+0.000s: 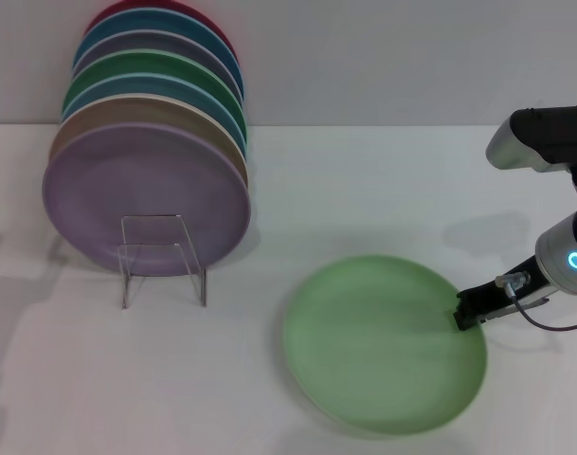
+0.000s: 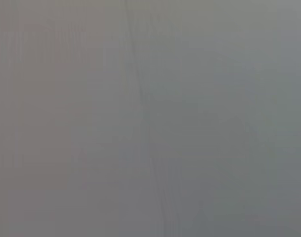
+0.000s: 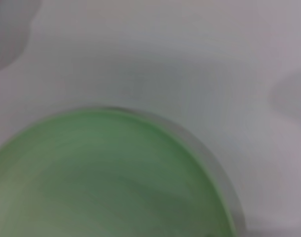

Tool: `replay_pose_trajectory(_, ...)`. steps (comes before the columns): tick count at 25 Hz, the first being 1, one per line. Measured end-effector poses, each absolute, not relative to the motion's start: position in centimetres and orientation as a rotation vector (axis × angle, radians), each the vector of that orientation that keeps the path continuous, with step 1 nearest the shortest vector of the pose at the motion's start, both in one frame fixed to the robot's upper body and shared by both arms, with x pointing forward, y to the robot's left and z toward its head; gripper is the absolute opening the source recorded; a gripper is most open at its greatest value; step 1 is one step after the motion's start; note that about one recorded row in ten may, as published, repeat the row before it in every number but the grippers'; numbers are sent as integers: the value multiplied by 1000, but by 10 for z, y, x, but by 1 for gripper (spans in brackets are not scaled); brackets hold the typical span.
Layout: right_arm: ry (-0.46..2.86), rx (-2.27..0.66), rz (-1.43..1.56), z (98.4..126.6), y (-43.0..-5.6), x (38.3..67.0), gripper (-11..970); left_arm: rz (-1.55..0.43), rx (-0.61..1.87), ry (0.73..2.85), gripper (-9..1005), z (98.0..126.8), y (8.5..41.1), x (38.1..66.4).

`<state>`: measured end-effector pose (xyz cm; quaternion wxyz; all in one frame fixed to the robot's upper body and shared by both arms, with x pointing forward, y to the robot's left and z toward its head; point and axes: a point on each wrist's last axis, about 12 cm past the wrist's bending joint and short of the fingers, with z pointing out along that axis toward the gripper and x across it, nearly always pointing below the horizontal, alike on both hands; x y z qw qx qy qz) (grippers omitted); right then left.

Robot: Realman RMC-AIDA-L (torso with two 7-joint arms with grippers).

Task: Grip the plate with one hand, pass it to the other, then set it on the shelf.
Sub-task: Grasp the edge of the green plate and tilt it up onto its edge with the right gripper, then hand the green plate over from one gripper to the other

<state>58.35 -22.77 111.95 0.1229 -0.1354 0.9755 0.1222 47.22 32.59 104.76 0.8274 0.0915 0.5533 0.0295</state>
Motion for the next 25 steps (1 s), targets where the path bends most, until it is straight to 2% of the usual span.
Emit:
replay_pose_trajectory(5,2790,-434,363,1127,-226,580,66,45,196,1151,772,1051,322,474)
replay_pose_trajectory(11,2612,-444,425,1157,-231,565,44,-50,177,1115,770,1060,318,481)
replay_pose_trajectory(19,2567,-414,394,1156,-246,555,18,-131,187,1055,767,1073,307,490)
replay_pose_trajectory(25,2314,-560,275,1163,-250,539,18,-418,257,1141,765,1105,306,514)
